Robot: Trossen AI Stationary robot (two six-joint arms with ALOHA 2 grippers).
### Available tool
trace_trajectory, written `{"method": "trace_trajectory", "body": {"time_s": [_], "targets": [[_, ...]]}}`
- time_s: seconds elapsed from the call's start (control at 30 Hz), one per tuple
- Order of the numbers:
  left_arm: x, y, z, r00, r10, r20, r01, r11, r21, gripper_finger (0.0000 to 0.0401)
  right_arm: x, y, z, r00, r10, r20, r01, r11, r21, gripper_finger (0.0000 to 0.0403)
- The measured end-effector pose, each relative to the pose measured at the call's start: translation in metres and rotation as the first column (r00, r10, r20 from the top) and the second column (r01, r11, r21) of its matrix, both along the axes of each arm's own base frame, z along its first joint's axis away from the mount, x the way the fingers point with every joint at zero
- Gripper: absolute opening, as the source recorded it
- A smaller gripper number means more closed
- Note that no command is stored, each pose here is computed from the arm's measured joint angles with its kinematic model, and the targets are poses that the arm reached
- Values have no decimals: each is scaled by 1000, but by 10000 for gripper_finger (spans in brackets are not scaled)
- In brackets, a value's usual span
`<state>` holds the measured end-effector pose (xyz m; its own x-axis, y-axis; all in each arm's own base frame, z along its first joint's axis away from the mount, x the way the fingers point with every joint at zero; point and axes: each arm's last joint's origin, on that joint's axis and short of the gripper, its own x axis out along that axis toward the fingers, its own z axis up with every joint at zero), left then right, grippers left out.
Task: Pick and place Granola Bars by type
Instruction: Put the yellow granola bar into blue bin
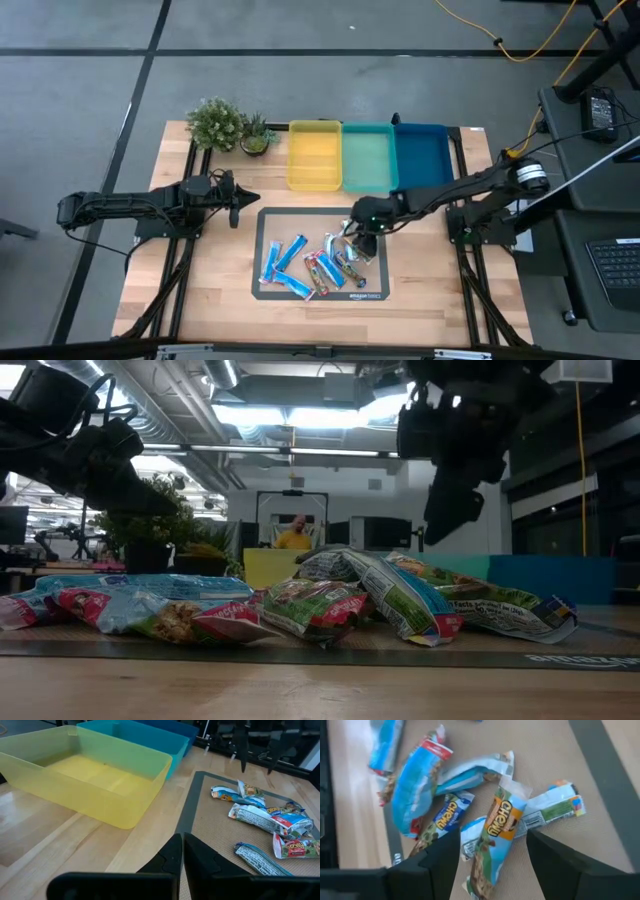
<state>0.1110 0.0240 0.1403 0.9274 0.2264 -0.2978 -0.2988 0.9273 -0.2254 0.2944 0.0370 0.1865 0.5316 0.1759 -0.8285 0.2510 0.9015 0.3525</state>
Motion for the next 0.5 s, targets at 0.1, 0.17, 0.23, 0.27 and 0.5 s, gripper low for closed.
{"method": "trace_trajectory", "body": {"time_s": [0.1, 0.17, 0.23, 0.27, 0.5], "targets": [[0, 0, 0, 1000, 0, 0, 0, 1000, 0, 10, 3, 2, -8, 999, -34, -26, 34, 999, 4, 230], [0, 0, 0, 1000, 0, 0, 0, 1000, 0, 12, 4, 2, -14, 997, -59, -49, 59, 998, 1, 229], [0, 0, 0, 1000, 0, 0, 0, 1000, 0, 13, 6, 2, -19, 994, -78, -71, 79, 997, 0, 229], [0, 0, 0, 1000, 0, 0, 0, 1000, 0, 13, 6, 2, -22, 993, -84, -79, 84, 996, 1, 229], [0, 0, 0, 1000, 0, 0, 0, 1000, 0, 11, 10, 3, -35, 987, -99, -124, 102, 995, 22, 229]]}}
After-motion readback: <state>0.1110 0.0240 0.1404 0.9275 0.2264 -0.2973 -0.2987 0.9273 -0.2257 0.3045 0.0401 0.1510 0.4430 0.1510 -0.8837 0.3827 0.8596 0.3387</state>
